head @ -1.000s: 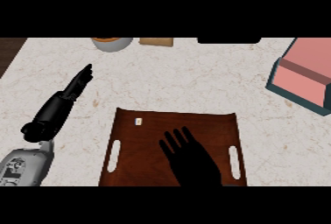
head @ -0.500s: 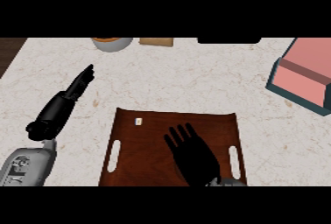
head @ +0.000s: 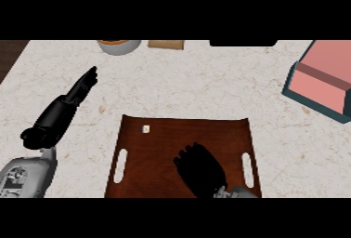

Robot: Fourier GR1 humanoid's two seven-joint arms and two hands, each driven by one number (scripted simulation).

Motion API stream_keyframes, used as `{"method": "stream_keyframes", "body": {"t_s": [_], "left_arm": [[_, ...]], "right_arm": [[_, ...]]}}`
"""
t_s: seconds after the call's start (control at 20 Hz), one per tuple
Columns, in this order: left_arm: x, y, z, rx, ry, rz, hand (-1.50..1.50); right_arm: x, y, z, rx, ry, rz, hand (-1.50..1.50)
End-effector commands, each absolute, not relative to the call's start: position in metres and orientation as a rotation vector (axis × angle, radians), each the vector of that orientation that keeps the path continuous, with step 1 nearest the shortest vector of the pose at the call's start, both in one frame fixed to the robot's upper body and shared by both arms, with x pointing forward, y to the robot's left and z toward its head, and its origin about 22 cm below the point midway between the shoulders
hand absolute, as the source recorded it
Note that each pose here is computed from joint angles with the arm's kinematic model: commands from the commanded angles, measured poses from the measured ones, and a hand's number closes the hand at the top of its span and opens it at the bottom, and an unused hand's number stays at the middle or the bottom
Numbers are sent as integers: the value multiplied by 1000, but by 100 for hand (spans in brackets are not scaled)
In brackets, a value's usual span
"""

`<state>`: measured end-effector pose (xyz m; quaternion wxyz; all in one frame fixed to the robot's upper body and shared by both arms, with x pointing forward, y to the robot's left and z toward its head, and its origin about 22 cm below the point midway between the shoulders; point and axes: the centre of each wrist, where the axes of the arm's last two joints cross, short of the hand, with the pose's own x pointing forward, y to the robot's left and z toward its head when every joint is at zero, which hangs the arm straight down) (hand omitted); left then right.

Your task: Pick the cupcake from the tray and place it in the cardboard box

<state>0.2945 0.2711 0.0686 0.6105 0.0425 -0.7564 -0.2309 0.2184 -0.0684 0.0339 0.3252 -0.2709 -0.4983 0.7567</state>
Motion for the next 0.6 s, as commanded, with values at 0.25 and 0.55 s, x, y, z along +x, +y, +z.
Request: {"method": "stream_keyframes", "body": {"t_s": [0.25, 0.55], "left_arm": [[283, 276, 61, 97, -1742, -528, 0], [281, 263, 66, 102, -1750, -535, 0]], "right_arm": [[240, -113, 26, -666, -1503, 1906, 150], [308, -197, 54, -483, -1635, 1660, 150]]}}
